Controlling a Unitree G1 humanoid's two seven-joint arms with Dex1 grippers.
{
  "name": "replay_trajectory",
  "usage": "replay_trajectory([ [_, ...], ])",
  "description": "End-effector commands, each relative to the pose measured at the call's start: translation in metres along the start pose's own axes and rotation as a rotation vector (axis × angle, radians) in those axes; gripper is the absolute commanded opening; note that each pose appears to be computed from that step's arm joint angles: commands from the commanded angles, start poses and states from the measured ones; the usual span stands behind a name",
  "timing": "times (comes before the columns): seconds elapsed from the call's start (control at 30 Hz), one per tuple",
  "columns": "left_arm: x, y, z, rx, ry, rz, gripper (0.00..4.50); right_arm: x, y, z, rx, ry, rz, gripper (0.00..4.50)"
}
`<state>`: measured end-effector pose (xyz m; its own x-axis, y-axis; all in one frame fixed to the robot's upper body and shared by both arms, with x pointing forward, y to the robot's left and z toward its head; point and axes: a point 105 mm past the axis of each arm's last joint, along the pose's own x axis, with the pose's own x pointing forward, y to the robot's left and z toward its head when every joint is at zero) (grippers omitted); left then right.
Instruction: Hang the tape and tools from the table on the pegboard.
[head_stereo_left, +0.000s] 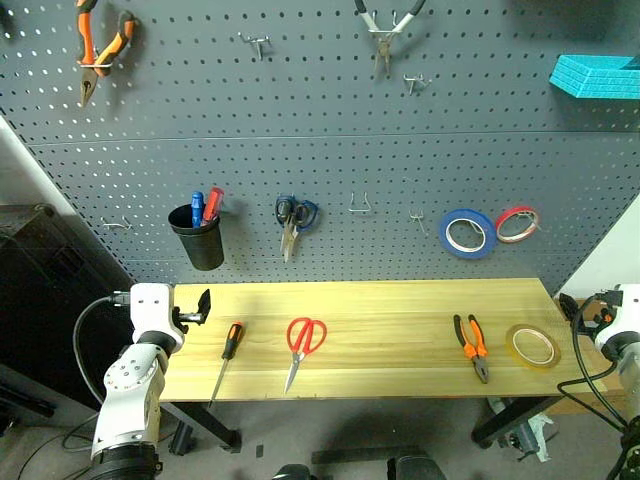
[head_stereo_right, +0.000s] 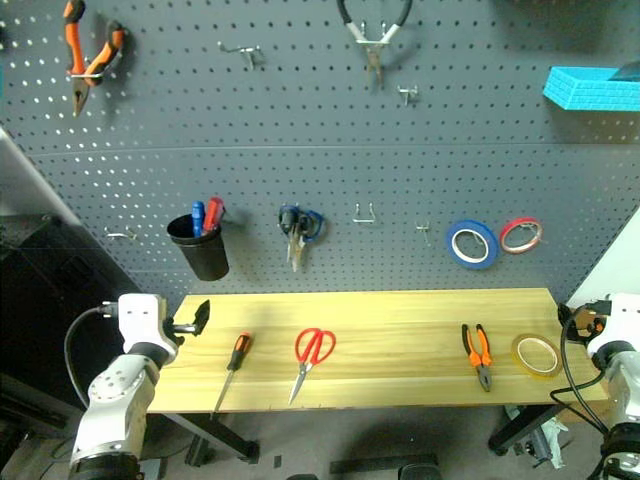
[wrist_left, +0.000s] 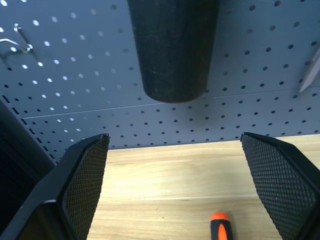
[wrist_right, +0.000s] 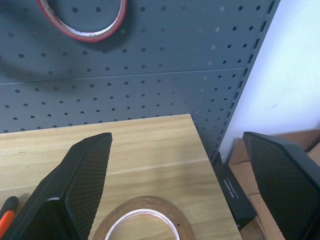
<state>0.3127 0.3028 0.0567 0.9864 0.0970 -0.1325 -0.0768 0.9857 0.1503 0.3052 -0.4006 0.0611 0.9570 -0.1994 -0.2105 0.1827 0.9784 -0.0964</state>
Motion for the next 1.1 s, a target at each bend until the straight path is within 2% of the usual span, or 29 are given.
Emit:
replay_trajectory([
  [0.03, -0.002, 0.012, 0.013, 0.038, -0.05, 0.033, 4.46, 0.003, -0.001, 0.019, -0.03, -0.064, 0.002, 4.5],
  [0.23, -0.004, 0.015, 0.007, 0.035, -0.024, 0.051, 4.46, 0.003, 0.001, 0.016, -0.032, -0.05, 0.004, 4.5],
  [0.37, -0.011, 0.003, 0.007, -0.03, -0.032, -0.03, 4.46, 0.003, 0.003, 0.009, -0.03, -0.015, -0.003, 4.5],
  [0.6, -0.014, -0.03, 0.005, -0.082, 0.06, -0.072, 4.46, -0.002, 0.024, 0.006, -0.077, 0.054, 0.07, 4.5],
  [0.77, -0.011, -0.072, 0.021, -0.065, 0.062, -0.226, 4.46, -0.015, 0.036, 0.005, -0.093, 0.109, 0.094, 4.5],
  [0.83, -0.011, -0.095, 0.031, -0.075, 0.059, -0.343, 4.46, -0.021, 0.046, 0.001, -0.071, 0.155, 0.136, 4.5],
  [0.97, -0.004, -0.136, 0.053, 0.034, 0.005, -0.491, 4.46, -0.027, 0.061, -0.012, -0.078, 0.254, 0.218, 4.5],
  [1.1, -0.015, -0.181, 0.073, 0.174, -0.056, -0.79, 4.46, -0.017, 0.061, -0.024, -0.119, 0.342, 0.211, 4.5],
])
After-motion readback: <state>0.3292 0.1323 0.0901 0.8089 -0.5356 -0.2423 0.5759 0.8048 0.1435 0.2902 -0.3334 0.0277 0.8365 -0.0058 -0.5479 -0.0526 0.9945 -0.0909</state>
